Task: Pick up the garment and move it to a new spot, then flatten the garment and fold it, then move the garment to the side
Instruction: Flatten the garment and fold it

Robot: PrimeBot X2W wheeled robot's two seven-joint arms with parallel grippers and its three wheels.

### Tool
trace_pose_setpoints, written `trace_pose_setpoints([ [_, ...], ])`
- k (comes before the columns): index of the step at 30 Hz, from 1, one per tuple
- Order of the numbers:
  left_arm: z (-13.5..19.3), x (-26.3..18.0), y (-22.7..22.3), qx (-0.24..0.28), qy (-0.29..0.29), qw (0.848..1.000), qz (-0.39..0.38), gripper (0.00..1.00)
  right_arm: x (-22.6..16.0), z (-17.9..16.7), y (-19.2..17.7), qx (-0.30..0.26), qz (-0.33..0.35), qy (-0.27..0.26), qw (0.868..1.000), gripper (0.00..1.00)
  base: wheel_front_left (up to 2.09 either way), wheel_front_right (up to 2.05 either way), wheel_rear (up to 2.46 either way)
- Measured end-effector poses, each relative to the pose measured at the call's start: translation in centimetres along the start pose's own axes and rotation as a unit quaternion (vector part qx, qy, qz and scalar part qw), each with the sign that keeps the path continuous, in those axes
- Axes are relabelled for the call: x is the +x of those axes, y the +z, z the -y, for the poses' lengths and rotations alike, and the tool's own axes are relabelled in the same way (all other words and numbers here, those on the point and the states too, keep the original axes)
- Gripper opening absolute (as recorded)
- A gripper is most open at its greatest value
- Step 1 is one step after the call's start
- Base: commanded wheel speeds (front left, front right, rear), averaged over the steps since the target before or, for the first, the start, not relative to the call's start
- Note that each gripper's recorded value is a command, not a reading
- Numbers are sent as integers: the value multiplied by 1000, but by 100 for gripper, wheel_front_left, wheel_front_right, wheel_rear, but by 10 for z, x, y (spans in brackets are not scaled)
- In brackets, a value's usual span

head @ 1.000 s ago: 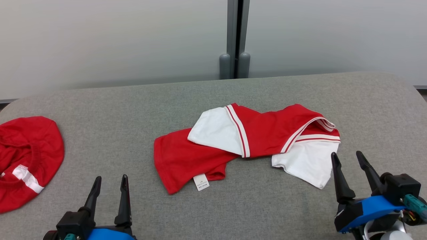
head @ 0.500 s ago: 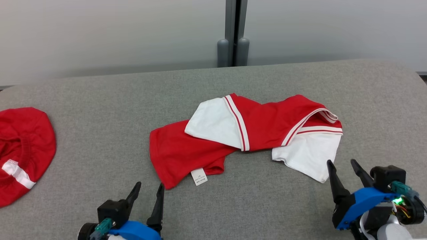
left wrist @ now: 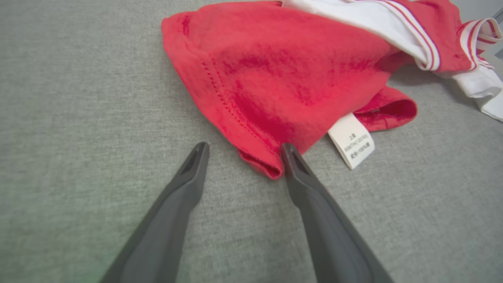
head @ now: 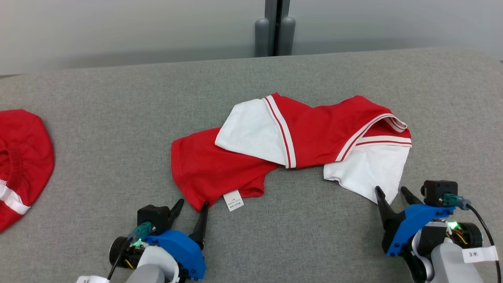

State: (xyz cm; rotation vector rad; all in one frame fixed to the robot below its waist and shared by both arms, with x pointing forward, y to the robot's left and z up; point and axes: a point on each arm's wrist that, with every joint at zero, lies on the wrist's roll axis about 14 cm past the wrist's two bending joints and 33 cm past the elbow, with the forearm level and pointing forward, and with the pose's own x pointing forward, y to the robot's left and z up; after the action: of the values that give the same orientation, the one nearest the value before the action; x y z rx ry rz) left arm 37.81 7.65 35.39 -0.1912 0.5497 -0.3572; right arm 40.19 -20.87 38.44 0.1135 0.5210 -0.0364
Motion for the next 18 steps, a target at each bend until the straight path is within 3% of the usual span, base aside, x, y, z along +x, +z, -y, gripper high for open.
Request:
trace_pose_setpoints([
  [9,5,8,-3,-24,-14,1000,-7,100,10,-12,-12,27,-21,17,999,100,0,0,0],
  [10,5,8,-5,-25,-15,1000,-11,89,11,-13,-13,22,-23,19,999,100,0,0,0],
  [11,6,7,-6,-25,-17,999,-14,46,11,-14,-13,18,-25,20,999,98,0,0,0],
  [12,7,7,-7,-25,-18,999,-18,14,11,-15,-15,15,-30,21,999,73,0,0,0],
  [13,8,7,-8,-25,-20,999,-22,0,11,-15,-16,9,-32,22,999,20,0,0,0],
  [14,10,6,-10,-26,-24,999,-28,0,11,-16,-17,3,-37,24,999,0,0,0,0],
  [18,19,7,-5,-41,-34,998,-15,0,10,-23,-15,8,-31,33,999,0,0,0,0],
])
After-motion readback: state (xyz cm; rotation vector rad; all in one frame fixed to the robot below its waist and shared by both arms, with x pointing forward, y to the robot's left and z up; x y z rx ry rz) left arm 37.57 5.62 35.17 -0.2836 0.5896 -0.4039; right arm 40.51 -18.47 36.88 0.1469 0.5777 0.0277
